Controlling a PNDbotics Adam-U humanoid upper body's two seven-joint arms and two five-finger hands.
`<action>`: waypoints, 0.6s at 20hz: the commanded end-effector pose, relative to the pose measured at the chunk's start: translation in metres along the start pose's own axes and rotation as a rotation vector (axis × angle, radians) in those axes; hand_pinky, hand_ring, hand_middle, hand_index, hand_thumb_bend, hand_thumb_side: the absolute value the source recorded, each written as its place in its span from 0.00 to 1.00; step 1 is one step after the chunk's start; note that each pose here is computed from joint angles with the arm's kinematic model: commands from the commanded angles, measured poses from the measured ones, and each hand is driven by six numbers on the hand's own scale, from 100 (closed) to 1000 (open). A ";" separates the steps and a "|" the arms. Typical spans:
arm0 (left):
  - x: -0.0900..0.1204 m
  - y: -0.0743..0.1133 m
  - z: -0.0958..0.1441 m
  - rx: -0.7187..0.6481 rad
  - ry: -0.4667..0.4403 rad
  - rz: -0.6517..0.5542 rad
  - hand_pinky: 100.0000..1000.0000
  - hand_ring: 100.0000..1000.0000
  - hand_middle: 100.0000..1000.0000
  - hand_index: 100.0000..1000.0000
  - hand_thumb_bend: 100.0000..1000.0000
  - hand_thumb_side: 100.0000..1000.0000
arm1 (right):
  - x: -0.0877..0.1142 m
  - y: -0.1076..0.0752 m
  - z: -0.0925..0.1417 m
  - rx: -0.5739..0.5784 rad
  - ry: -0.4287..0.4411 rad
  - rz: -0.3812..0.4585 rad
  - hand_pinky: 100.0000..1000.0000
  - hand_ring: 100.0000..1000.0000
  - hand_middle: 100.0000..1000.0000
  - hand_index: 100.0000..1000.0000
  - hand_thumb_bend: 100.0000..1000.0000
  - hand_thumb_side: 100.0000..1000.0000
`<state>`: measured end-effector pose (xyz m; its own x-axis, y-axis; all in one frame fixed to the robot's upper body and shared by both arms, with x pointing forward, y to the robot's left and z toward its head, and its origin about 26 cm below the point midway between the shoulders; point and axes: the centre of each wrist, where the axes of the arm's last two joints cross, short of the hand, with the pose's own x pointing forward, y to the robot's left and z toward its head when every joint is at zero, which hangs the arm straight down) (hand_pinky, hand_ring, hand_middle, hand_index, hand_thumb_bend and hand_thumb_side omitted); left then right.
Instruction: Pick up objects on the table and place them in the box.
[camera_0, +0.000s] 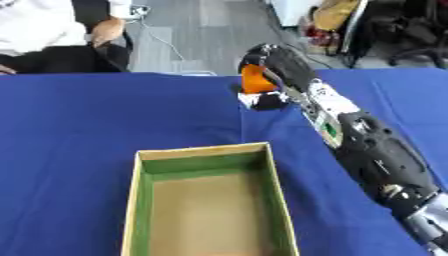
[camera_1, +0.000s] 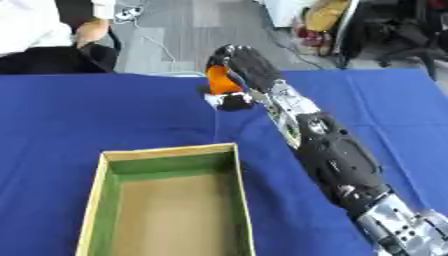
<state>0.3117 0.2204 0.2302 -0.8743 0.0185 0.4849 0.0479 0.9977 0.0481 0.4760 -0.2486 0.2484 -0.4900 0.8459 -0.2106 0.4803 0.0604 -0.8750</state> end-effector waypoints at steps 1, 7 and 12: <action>0.005 0.004 -0.003 -0.013 -0.020 -0.022 0.72 0.65 0.70 0.72 0.47 0.75 | -0.006 -0.026 -0.008 -0.043 -0.008 0.036 0.00 0.00 0.00 0.04 0.15 0.24; 0.004 0.006 -0.001 -0.016 -0.009 -0.031 0.72 0.65 0.70 0.72 0.47 0.75 | 0.000 -0.041 -0.010 -0.081 -0.049 0.020 0.00 0.00 0.00 0.04 0.15 0.24; 0.004 0.007 0.000 -0.016 -0.008 -0.036 0.72 0.65 0.70 0.72 0.47 0.75 | 0.019 -0.066 -0.007 -0.131 -0.129 -0.031 0.00 0.00 0.00 0.04 0.16 0.23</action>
<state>0.3107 0.2248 0.2255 -0.8661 -0.0009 0.4999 0.0341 0.9976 0.0609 0.4495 -0.2309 0.2868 -0.5853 0.7801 -0.2211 0.5202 0.1520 -0.8404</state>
